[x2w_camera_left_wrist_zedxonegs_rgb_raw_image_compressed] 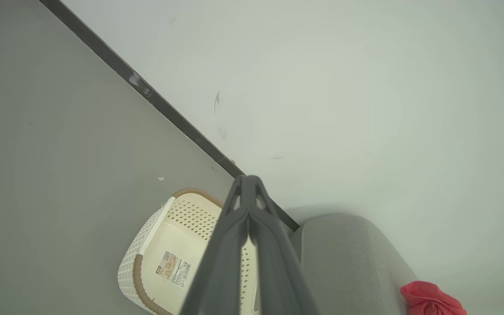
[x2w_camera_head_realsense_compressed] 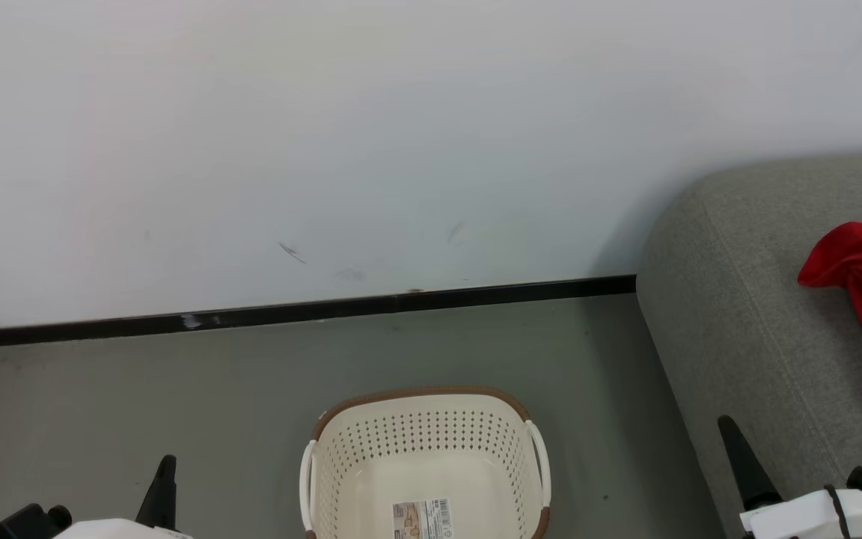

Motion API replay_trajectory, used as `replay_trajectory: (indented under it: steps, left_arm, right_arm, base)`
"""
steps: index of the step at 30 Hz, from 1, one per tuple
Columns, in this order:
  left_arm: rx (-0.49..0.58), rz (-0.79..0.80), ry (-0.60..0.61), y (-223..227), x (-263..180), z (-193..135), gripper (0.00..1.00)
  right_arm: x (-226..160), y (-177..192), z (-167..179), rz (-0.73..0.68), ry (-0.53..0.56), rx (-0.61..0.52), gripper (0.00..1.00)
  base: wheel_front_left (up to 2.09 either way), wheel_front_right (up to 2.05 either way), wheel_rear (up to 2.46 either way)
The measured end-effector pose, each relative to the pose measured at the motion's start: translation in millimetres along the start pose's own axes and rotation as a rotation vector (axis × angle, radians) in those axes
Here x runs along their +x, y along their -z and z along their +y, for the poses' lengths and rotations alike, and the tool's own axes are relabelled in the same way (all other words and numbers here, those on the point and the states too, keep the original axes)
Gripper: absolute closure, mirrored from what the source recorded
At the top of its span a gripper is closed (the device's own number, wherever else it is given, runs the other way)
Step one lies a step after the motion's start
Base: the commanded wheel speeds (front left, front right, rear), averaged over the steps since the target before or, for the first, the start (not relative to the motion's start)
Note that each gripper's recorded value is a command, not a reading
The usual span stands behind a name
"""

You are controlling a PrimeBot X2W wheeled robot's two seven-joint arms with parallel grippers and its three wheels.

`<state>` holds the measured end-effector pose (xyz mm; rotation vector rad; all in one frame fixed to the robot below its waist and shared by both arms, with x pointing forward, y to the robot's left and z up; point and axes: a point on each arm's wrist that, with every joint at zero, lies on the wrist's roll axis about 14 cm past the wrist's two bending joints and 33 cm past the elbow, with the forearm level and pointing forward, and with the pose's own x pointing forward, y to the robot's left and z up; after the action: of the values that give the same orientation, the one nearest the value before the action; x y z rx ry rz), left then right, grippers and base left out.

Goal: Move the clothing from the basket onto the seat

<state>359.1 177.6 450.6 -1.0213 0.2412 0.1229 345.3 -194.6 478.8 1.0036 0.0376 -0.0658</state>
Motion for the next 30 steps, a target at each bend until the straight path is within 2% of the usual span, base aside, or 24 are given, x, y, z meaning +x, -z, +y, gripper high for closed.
replay_trajectory:
  steps: [30]
  left_arm:
    - [-0.434, -0.009, 0.110, -14.5, 6.4, -13.2, 1.00]
  right_arm:
    - [23.8, -7.7, 1.7, 0.010, 0.007, 0.453, 1.00]
  base:
    - [0.00, 0.00, 0.00]
